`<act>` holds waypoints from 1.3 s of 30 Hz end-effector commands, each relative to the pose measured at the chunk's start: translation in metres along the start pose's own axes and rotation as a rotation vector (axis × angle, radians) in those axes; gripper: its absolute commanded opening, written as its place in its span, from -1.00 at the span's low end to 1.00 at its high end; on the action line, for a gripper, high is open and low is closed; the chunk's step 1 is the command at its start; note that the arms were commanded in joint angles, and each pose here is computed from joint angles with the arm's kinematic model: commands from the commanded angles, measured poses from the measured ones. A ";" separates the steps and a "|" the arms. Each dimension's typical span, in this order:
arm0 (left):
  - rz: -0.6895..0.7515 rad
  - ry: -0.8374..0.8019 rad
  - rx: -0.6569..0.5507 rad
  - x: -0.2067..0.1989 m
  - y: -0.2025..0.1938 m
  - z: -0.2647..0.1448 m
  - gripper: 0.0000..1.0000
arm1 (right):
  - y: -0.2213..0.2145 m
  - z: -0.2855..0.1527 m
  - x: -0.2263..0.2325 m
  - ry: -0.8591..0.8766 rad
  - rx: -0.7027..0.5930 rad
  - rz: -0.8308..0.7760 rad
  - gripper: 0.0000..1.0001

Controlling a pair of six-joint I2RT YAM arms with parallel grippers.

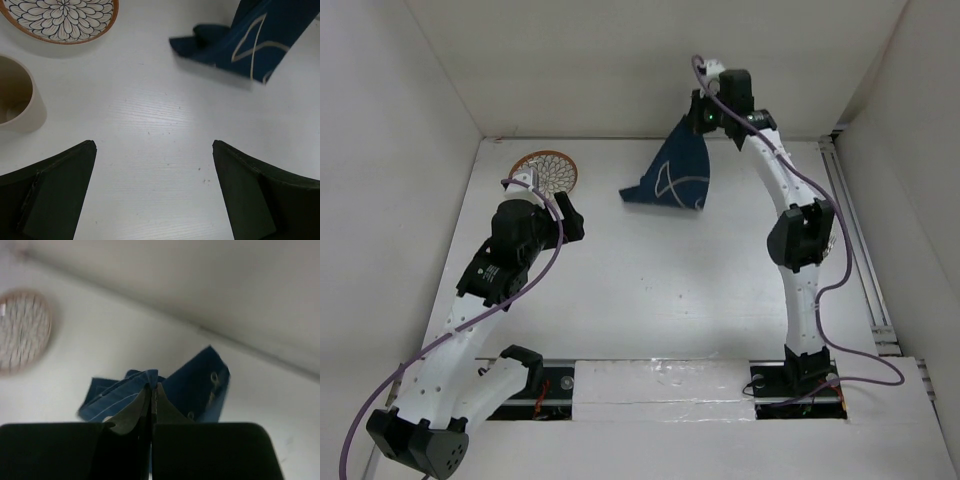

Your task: Set the dinner table for one person

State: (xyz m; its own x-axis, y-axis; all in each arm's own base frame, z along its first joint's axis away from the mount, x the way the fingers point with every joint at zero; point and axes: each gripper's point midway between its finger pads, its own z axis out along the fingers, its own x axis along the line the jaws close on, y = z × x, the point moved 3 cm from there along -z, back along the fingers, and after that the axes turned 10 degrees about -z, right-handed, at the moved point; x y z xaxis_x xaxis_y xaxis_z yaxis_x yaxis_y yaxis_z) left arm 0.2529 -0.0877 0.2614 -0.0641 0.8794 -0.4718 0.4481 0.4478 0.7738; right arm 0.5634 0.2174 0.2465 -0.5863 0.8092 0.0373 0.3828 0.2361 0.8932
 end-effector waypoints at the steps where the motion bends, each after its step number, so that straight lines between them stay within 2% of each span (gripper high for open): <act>1: 0.010 -0.014 -0.031 -0.003 0.004 0.002 1.00 | 0.050 -0.026 -0.047 -0.337 -0.074 0.034 -1.00; 3: 0.010 -0.004 -0.038 -0.001 0.005 0.002 1.00 | 0.068 -0.039 -0.048 -0.359 -0.129 0.026 -1.00; 4: 0.001 -0.004 -0.038 -0.001 0.005 0.002 1.00 | 0.067 -0.049 -0.031 -0.322 -0.121 0.020 -1.00; 5: 0.001 -0.004 -0.038 -0.001 0.005 0.002 1.00 | 0.084 -0.055 -0.019 -0.298 -0.206 0.000 -1.00; 7: 0.001 -0.004 -0.038 -0.001 0.005 0.002 1.00 | 0.080 -0.064 0.010 -0.260 -0.227 -0.028 -1.00; 10: 0.001 -0.004 -0.038 -0.001 0.005 0.002 1.00 | 0.042 -0.073 0.046 -0.164 -0.185 -0.008 -1.00; 11: 0.001 -0.004 -0.038 -0.001 0.005 0.002 1.00 | 0.009 -0.074 0.070 -0.101 -0.131 -0.013 -1.00; 13: 0.001 -0.019 -0.027 -0.004 0.004 0.002 1.00 | -0.008 -0.073 0.102 -0.013 -0.142 -0.027 -1.00; 14: 0.001 -0.019 -0.027 -0.004 0.004 0.002 1.00 | -0.021 -0.071 0.133 0.055 -0.123 -0.047 -1.00; 15: 0.001 -0.019 -0.027 -0.004 0.004 0.002 1.00 | -0.046 -0.073 0.150 0.086 -0.072 -0.054 -1.00; 17: 0.001 -0.027 -0.022 -0.005 0.003 0.002 1.00 | -0.068 -0.076 0.172 0.089 -0.033 -0.049 -0.94; 18: 0.001 -0.027 -0.022 -0.005 0.003 0.002 1.00 | -0.092 -0.084 0.196 0.107 0.003 -0.048 -0.79; 19: 0.001 -0.019 -0.027 -0.004 0.004 0.002 1.00 | -0.100 -0.088 0.206 0.098 0.010 -0.009 0.34; 20: 0.001 -0.019 -0.027 -0.004 0.004 0.002 1.00 | -0.107 -0.092 0.209 0.050 0.012 0.008 0.70; 22: 0.001 -0.019 -0.027 -0.004 0.004 0.002 1.00 | -0.118 -0.114 0.229 0.013 0.001 0.043 0.98; 25: 0.003 -0.013 -0.019 -0.003 0.002 0.004 1.00 | -0.117 -0.146 0.244 0.028 -0.073 0.068 0.92; 26: 0.001 -0.018 -0.026 -0.005 0.005 0.003 1.00 | -0.120 -0.152 0.244 0.028 -0.066 0.100 0.83; 29: 0.003 -0.011 -0.016 -0.004 0.003 0.006 1.00 | -0.136 -0.167 0.241 -0.002 0.002 0.159 0.83; 30: 0.003 -0.011 -0.016 -0.004 0.003 0.006 1.00 | -0.140 -0.171 0.232 -0.084 0.009 0.159 0.88; 33: 0.003 -0.004 -0.021 -0.003 0.004 0.006 1.00 | -0.141 -0.185 0.229 -0.119 -0.027 0.178 0.94; 36: 0.005 0.001 -0.014 -0.002 0.003 0.008 1.00 | -0.132 -0.181 0.223 -0.133 -0.066 0.142 0.96; 39: 0.006 0.007 -0.007 -0.001 0.001 0.008 1.00 | -0.139 -0.149 0.209 -0.227 0.062 0.090 0.96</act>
State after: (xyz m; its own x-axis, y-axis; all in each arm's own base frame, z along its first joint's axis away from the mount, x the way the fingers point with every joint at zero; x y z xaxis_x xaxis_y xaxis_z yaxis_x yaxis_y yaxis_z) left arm 0.2574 -0.0878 0.2553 -0.0821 0.8843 -0.4596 0.4599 0.4428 0.7697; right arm 0.2536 0.2726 0.2048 -0.4479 0.8892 0.0930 0.4537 0.1364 0.8807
